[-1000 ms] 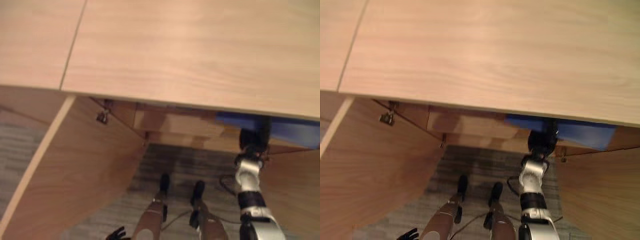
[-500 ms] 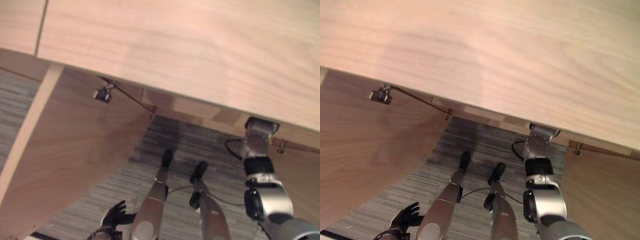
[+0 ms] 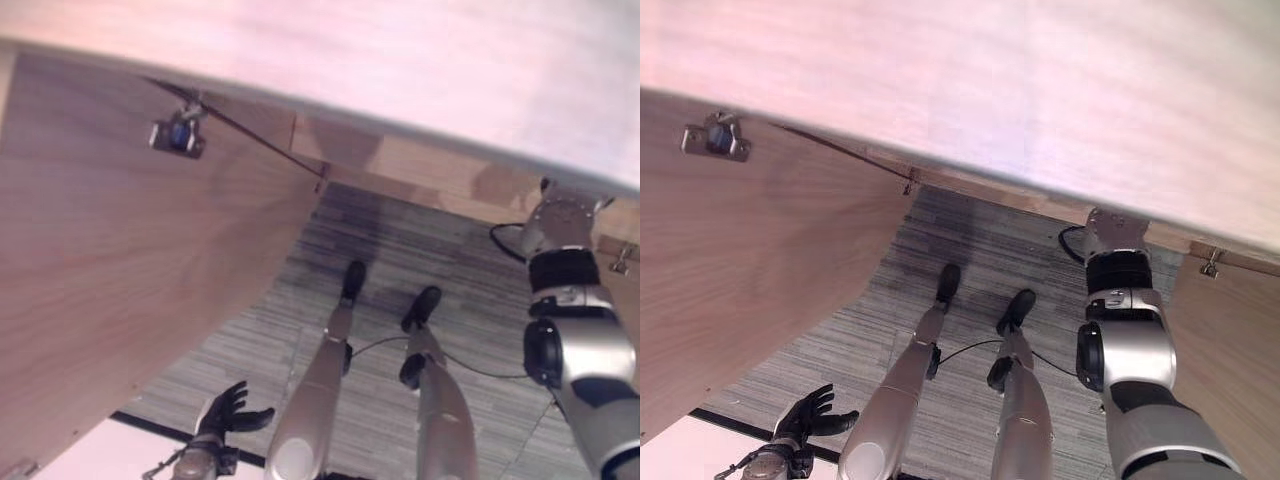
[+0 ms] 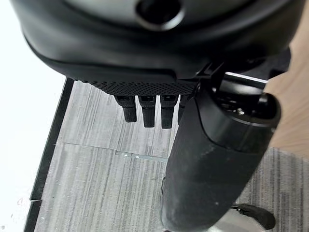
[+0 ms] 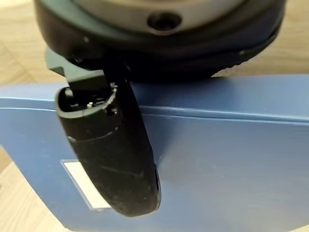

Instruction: Put the empty folder in the office cabinet

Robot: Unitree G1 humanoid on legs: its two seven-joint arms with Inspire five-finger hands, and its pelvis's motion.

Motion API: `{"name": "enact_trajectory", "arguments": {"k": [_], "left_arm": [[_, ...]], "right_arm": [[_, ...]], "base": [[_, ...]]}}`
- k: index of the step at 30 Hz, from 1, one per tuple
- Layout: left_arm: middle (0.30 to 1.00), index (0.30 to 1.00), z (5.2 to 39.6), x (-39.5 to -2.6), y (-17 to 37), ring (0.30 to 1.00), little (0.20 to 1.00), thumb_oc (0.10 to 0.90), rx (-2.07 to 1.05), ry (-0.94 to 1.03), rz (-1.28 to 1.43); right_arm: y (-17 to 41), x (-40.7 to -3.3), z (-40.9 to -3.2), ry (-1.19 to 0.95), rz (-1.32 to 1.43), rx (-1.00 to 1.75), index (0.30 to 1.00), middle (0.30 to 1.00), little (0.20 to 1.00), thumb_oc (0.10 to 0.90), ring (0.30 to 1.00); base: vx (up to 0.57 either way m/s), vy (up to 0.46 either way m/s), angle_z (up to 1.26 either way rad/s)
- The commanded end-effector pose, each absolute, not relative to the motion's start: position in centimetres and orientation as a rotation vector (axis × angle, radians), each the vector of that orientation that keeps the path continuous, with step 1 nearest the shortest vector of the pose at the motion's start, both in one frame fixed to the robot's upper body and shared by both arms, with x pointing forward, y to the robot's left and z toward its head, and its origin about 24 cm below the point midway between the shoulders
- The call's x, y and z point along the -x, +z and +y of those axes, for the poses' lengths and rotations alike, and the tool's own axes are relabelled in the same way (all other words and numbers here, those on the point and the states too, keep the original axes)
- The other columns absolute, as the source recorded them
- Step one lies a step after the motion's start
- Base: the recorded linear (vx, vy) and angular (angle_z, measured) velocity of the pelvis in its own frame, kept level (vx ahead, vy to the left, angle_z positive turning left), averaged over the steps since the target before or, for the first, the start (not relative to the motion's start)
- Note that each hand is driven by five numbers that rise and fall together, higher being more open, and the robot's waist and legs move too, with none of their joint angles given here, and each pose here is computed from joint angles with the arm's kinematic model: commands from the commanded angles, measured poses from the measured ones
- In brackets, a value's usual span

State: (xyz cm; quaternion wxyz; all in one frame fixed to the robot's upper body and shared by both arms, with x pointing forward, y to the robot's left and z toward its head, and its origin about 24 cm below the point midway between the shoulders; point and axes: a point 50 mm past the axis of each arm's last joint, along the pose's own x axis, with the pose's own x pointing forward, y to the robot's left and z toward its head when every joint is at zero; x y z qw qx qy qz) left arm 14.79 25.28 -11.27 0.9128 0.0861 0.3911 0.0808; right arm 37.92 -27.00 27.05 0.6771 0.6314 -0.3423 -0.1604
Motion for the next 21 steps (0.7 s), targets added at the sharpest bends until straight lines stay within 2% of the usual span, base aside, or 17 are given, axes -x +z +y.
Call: {"name": "enact_trajectory", "arguments": {"k": [1,11,21], "left_arm": [[0.900,0.900,27.8,-10.6,-11.8,0.900,0.900,0.800,-0.260,0.228,0.918],[0.900,0.900,27.4,-11.7,-11.6,0.900,0.900,0.800,-0.275,0.232,0.887],[0.900,0.900,26.5,-11.5,-11.2,0.900,0.900,0.800,-0.229,0.220,0.862]], "right_arm": [[34.1,-34.4,-28.8,-0.227,-1.071,-1.216,0.300,0.300,0.300,0.400,0.300],[34.4,-33.8,-28.5,-0.240,-1.108,-1.250,0.300,0.300,0.300,0.400,0.300],[37.6,-33.2,-27.6,-0.182,-1.137,-1.184,0.300,0.300,0.300,0.400,0.300]], "base": [[0.00,0.000,0.00],[-0.02,0.016,-0.03],[-0.03,0.059,-0.05]]}}
